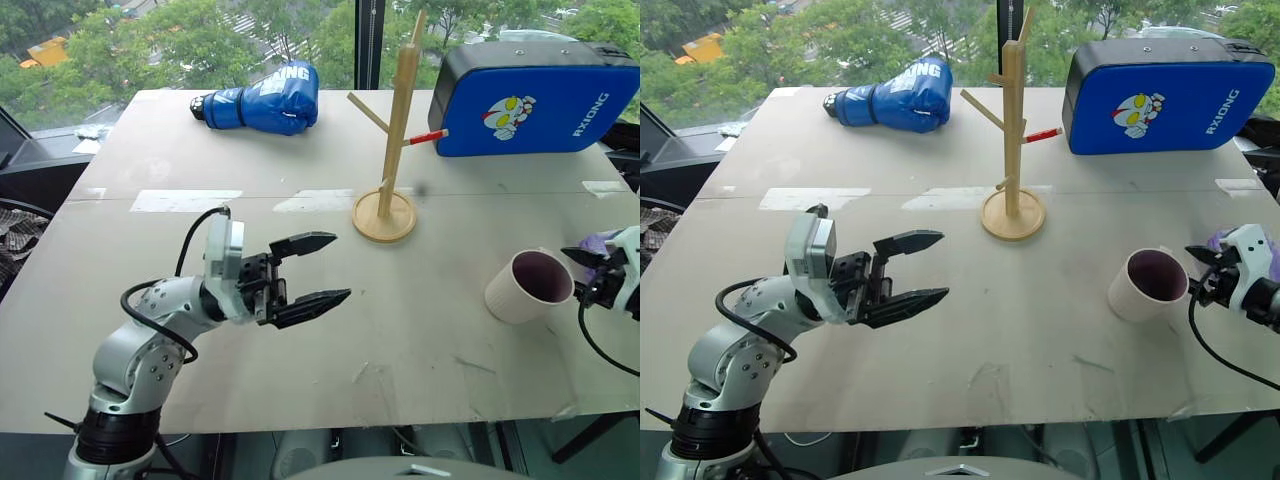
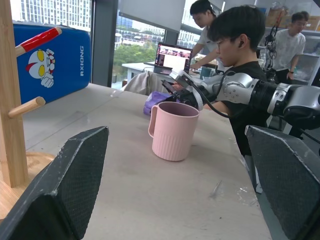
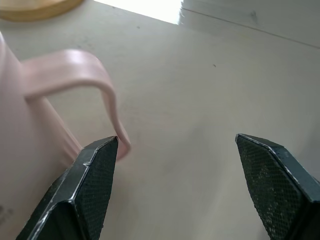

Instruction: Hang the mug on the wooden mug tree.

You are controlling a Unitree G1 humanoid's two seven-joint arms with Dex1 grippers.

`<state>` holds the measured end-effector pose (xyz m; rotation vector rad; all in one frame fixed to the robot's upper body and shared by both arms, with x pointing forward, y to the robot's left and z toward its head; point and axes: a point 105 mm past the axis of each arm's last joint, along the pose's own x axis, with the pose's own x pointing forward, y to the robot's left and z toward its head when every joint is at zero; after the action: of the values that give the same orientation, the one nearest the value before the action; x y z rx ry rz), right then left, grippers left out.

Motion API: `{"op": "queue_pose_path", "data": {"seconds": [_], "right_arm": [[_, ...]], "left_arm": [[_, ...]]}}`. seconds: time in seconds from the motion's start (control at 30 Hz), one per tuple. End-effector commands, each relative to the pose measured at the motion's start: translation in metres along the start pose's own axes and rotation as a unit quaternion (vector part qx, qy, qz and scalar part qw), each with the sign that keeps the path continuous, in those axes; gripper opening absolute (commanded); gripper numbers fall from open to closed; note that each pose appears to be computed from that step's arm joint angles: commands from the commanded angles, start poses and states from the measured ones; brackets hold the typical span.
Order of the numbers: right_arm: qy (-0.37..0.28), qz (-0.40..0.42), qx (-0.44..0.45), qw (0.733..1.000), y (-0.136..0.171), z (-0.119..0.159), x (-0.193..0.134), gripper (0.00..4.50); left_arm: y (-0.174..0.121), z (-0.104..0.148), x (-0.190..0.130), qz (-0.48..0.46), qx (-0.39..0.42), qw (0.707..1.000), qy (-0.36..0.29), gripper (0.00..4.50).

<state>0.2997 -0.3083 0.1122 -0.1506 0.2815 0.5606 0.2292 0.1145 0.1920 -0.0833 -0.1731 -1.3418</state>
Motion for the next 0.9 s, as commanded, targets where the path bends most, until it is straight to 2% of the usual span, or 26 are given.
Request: {"op": "queue_pose_path", "data": {"seconds": [0.03,0.1,0.2,0.37,0.4,0.43,0.6,0.77,0.9], "right_arm": [[-0.03,0.026,0.013,0.999,0.006,0.008,0.011,3.77],[-0.043,0.042,0.031,0.998,0.009,0.008,0.02,3.77],[-0.057,0.072,0.054,0.994,0.017,0.009,0.033,2.94],[-0.058,0.1,0.067,0.991,0.024,0.007,0.043,0.56],[-0.061,0.1,0.066,0.991,0.024,0.008,0.042,0.19],[-0.066,0.099,0.065,0.991,0.024,0.01,0.042,0.04],[-0.096,0.091,0.02,0.991,0.029,0.036,0.029,0.04],[-0.132,0.087,-0.086,0.984,0.041,0.093,0.025,0.04],[-0.153,0.115,-0.148,0.97,0.051,0.137,0.035,0.04]], "left_arm": [[-0.002,0.01,-0.001,-0.001,0.026,1.0,-0.005,4.5],[-0.002,0.011,-0.001,0.0,0.027,1.0,-0.004,4.5],[-0.002,0.012,-0.002,0.002,0.031,1.0,-0.001,4.5],[0.0,0.013,-0.009,0.008,0.033,0.999,0.006,4.5],[0.0,0.013,-0.01,0.008,0.033,0.999,0.007,4.5],[0.0,0.013,-0.011,0.009,0.034,0.999,0.007,4.5],[0.001,0.011,-0.013,0.021,0.028,0.999,-0.001,4.5],[0.006,0.009,-0.019,0.046,0.014,0.999,-0.021,4.5],[0.009,0.007,-0.024,0.06,0.014,0.998,-0.027,4.5]]}}
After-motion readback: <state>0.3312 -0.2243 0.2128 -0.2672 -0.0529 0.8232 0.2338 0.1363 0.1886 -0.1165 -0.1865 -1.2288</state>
